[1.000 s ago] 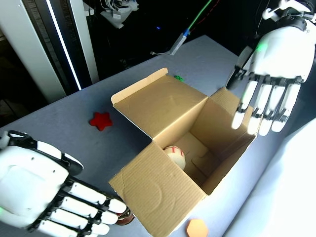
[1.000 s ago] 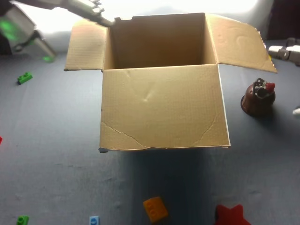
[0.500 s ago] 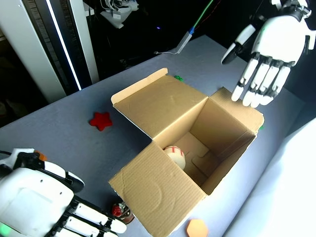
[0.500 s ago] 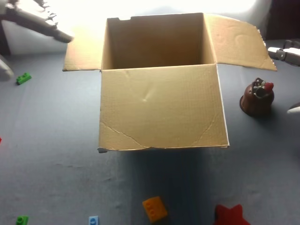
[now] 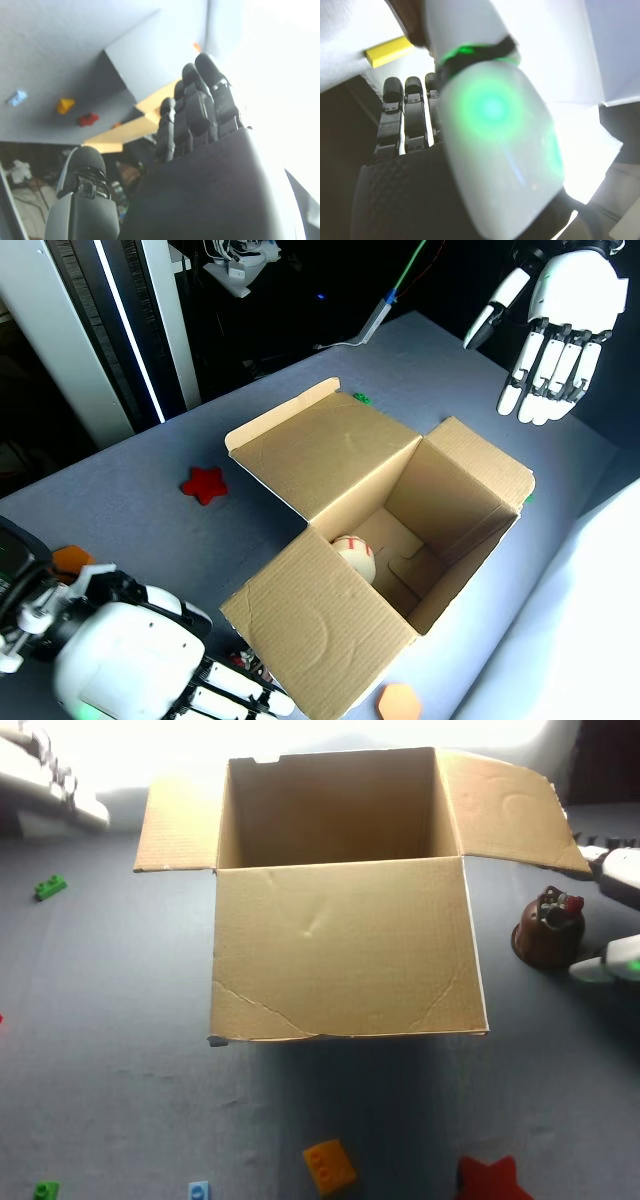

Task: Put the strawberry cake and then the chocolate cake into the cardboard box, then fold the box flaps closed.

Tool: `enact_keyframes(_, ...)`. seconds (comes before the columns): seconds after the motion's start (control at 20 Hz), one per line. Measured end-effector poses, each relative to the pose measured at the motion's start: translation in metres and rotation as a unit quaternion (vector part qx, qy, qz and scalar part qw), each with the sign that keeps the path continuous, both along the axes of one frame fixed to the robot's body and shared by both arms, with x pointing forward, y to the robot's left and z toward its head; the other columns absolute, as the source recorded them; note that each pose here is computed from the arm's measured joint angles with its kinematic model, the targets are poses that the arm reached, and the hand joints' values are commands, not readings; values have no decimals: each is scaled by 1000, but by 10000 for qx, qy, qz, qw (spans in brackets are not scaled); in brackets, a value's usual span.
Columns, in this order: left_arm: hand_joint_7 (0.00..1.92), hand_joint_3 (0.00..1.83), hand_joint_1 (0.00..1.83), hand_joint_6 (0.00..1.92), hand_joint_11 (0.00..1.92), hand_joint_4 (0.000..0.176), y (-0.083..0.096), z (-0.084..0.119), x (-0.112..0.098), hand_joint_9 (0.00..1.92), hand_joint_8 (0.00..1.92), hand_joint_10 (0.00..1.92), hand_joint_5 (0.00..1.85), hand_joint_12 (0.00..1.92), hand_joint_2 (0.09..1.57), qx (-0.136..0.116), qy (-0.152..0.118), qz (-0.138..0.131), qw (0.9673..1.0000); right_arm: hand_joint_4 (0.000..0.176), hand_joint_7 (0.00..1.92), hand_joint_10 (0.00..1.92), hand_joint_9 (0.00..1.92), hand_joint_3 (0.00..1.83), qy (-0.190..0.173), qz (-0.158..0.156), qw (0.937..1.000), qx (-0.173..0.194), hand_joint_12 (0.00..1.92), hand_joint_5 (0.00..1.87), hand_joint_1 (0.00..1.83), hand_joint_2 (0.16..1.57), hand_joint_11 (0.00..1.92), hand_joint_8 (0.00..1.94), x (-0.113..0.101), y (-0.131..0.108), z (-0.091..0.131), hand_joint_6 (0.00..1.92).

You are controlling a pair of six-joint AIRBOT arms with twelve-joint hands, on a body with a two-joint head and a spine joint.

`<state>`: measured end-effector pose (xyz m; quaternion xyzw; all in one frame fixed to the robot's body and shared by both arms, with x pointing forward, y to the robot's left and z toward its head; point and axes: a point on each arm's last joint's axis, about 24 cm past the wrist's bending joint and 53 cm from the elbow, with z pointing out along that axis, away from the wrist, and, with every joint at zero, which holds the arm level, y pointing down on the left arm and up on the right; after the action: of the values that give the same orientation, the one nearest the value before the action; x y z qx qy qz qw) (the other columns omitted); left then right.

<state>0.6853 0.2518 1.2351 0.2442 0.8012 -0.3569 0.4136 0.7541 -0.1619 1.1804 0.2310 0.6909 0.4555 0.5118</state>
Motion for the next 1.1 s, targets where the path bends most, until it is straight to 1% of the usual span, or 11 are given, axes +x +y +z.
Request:
enact_keyframes(0.1, 203, 0, 174, 5, 0, 49, 2, -19, -9, 317, 3, 8, 146, 1027, 1177, 250, 101, -56, 9996, 8, 39, 0, 59, 0, 17, 45, 10000, 1, 232, 43, 1302, 1011, 0, 1, 1, 7, -3, 2)
enact_keyframes(0.15, 201, 0, 179, 3, 0, 50, 4, -30, -16, 317, 2, 7, 145, 1032, 1174, 410, 134, -119, 9990, 5, 42, 2, 64, 0, 21, 54, 10000, 1, 286, 52, 1322, 995, 0, 1, 3, 10, -5, 4)
enact_keyframes(0.2, 198, 0, 182, 2, 0, 51, 5, -35, -17, 317, 0, 7, 141, 1032, 1171, 448, 144, -125, 9988, 5, 44, 4, 69, 0, 13, 49, 10000, -6, 338, 49, 1312, 993, 0, 1, 4, 10, -5, 2)
enact_keyframes(0.4, 199, 0, 185, 2, 0, 55, 10, -22, -3, 327, 1, 8, 142, 1033, 1166, 177, -51, 132, 9997, 7, 50, 6, 77, 2, -34, 152, 9999, -51, 344, 41, 1291, 1013, 0, 5, 3, 21, -7, 1)
enact_keyframes(0.5, 193, 0, 196, 0, 0, 53, 11, -27, -3, 323, 0, 5, 136, 1034, 1169, 201, 0, 173, 9996, 9, 61, 6, 84, 3, -54, 150, 9999, -54, 382, 31, 1280, 1016, 0, 4, 4, 21, -6, 0)
enact_keyframes(0.6, 188, 0, 205, 1, 0, 54, 15, -44, -7, 321, 0, 4, 137, 1033, 1168, 394, 142, 140, 9990, 7, 66, 6, 92, 0, -81, 124, 9999, -62, 439, 43, 1302, 1009, 0, 2, 5, 19, -5, 3)
enact_keyframes(0.7, 195, 0, 193, 2, 0, 53, 16, -48, -8, 330, 3, 7, 141, 1031, 1171, 378, 200, 149, 9990, 0, 135, 19, 142, 5, -103, 107, 9999, -61, 576, 63, 1302, 1024, 0, 10, 6, 18, -4, 5)
enact_keyframes(0.85, 198, 0, 202, 5, 0, 50, 11, -41, 1, 328, 3, 4, 143, 1053, 1168, 194, 121, 273, 9994, 0, 188, 34, 221, 0, -126, 113, 9998, -66, 759, 85, 1292, 1014, 0, 8, 6, 19, -3, 7)
enact_keyframes(1.0, 204, 0, 178, 8, 0, 51, -6, -38, -2, 339, 4, 7, 160, 1070, 1171, 22, 109, 167, 9998, 0, 280, 40, 278, 2, -158, 65, 9998, -89, 900, 199, 1291, 1018, 0, 20, 8, 14, -2, 34)
enact_keyframes(1.05, 207, 0, 202, 9, 0, 50, -8, -40, -4, 341, 4, 7, 165, 1073, 1168, 21, 132, 138, 9998, 0, 347, 56, 326, 6, -164, 55, 9998, -87, 985, 268, 1280, 1028, 0, 33, 9, 13, -2, 52)
enact_keyframes(1.1, 209, 0, 181, 6, 0, 49, -10, -45, -5, 347, 4, 8, 162, 1080, 1169, 39, 184, 135, 9997, 0, 530, 150, 514, 24, -181, 48, 9998, -87, 1290, 423, 1226, 1077, 0, 87, 9, 13, -1, 108)
